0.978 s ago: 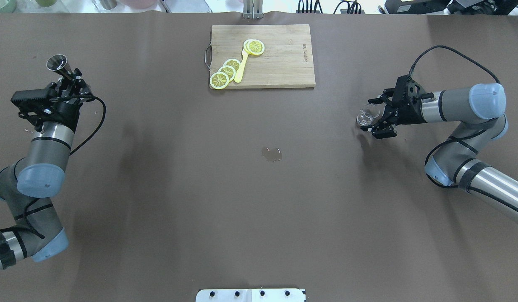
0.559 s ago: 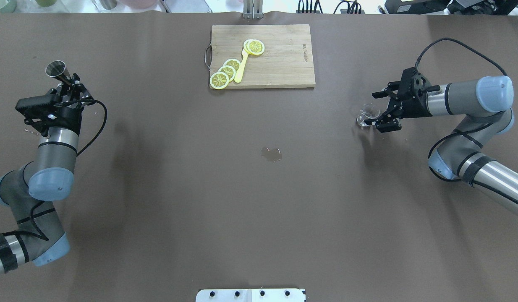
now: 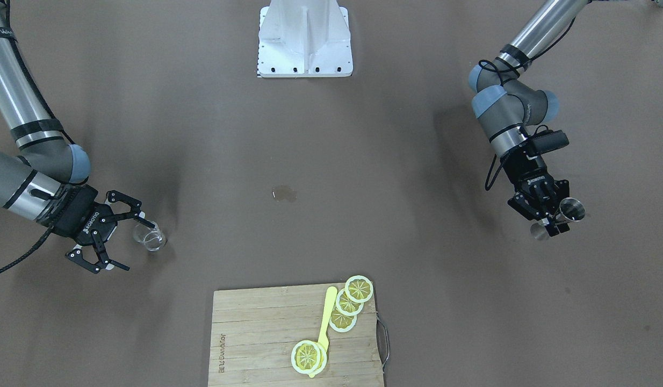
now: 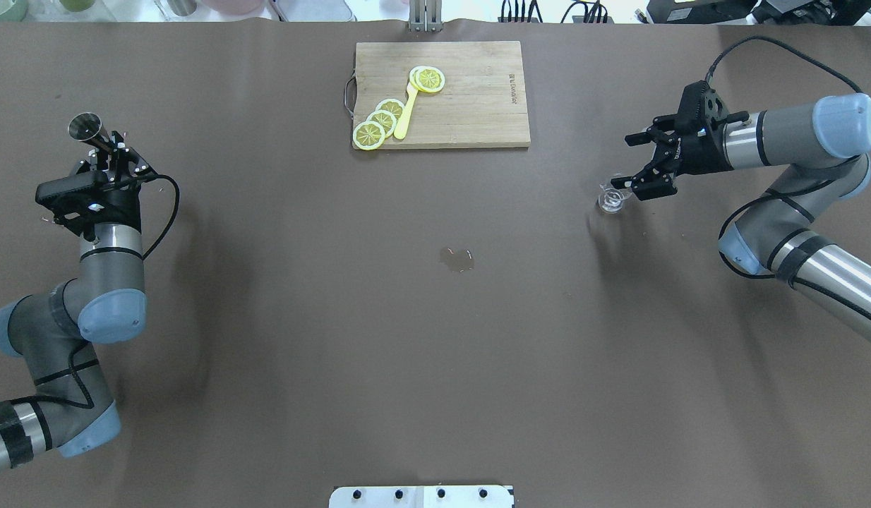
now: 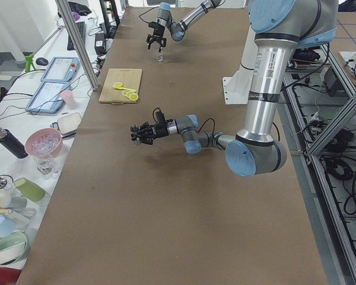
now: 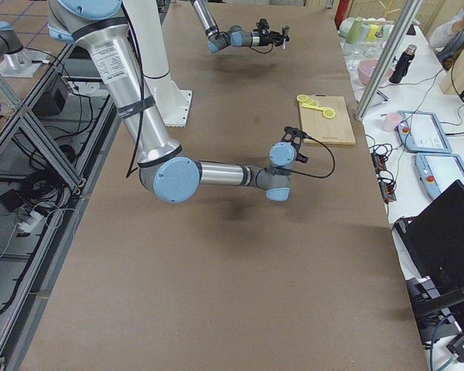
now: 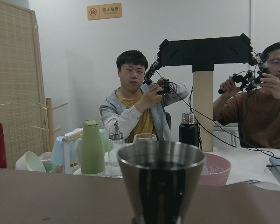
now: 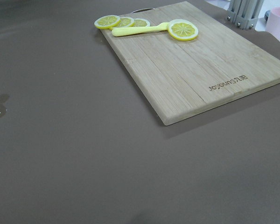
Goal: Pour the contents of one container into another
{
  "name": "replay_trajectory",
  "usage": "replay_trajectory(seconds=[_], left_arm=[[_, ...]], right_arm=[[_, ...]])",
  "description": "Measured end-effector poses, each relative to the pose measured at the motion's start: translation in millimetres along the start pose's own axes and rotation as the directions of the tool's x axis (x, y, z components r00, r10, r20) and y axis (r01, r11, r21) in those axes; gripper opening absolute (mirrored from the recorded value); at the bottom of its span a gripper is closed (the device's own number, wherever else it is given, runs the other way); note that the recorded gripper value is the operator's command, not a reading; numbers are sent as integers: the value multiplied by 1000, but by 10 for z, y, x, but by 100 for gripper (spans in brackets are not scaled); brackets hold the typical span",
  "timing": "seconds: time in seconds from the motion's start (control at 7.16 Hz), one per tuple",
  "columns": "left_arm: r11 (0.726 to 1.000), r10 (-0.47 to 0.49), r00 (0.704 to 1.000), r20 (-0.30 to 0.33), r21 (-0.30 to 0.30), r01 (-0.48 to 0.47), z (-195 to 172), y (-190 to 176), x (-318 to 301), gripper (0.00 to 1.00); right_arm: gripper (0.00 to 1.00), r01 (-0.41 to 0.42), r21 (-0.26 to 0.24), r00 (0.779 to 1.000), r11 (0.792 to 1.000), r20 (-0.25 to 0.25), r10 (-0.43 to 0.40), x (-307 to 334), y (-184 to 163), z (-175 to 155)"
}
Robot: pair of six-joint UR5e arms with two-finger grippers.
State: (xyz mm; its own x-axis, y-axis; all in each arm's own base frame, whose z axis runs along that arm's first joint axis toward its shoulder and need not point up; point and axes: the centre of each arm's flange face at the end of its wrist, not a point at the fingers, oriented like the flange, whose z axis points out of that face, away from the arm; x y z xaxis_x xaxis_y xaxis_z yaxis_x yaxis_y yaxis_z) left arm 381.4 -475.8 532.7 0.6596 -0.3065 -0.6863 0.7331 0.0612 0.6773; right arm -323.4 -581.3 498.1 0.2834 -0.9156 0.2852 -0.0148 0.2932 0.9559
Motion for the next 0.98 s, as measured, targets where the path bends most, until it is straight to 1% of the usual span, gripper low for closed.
replay_trajectory(seconds=[0.28, 0.42, 0.56, 0.7, 0.84, 0.98], left_arm=[[1000, -21, 1000, 16, 8, 21, 0, 54, -14, 0], [1000, -24, 999, 29, 14, 23, -3, 102, -22, 0], [1000, -19, 999, 41, 20, 18, -24, 166, -25, 0], [1000, -6, 999, 45, 25, 5, -64, 235, -24, 0], [1000, 5, 999, 45, 29, -6, -101, 291, -23, 0], [999, 12, 999, 50, 37, -13, -120, 332, -26, 0]], right_arm=[[100, -30, 3, 999, 1000, 16, 30, 165, -160, -178], [100, -56, -12, 998, 998, 22, 56, 305, -247, -307], [100, -84, -39, 996, 996, 28, 86, 458, -309, -445], [100, -112, -62, 993, 992, 14, 113, 633, -271, -607], [100, -152, -83, 988, 985, -18, 151, 836, -114, -782], [100, -208, -112, 978, 972, -50, 204, 1029, 101, -942]])
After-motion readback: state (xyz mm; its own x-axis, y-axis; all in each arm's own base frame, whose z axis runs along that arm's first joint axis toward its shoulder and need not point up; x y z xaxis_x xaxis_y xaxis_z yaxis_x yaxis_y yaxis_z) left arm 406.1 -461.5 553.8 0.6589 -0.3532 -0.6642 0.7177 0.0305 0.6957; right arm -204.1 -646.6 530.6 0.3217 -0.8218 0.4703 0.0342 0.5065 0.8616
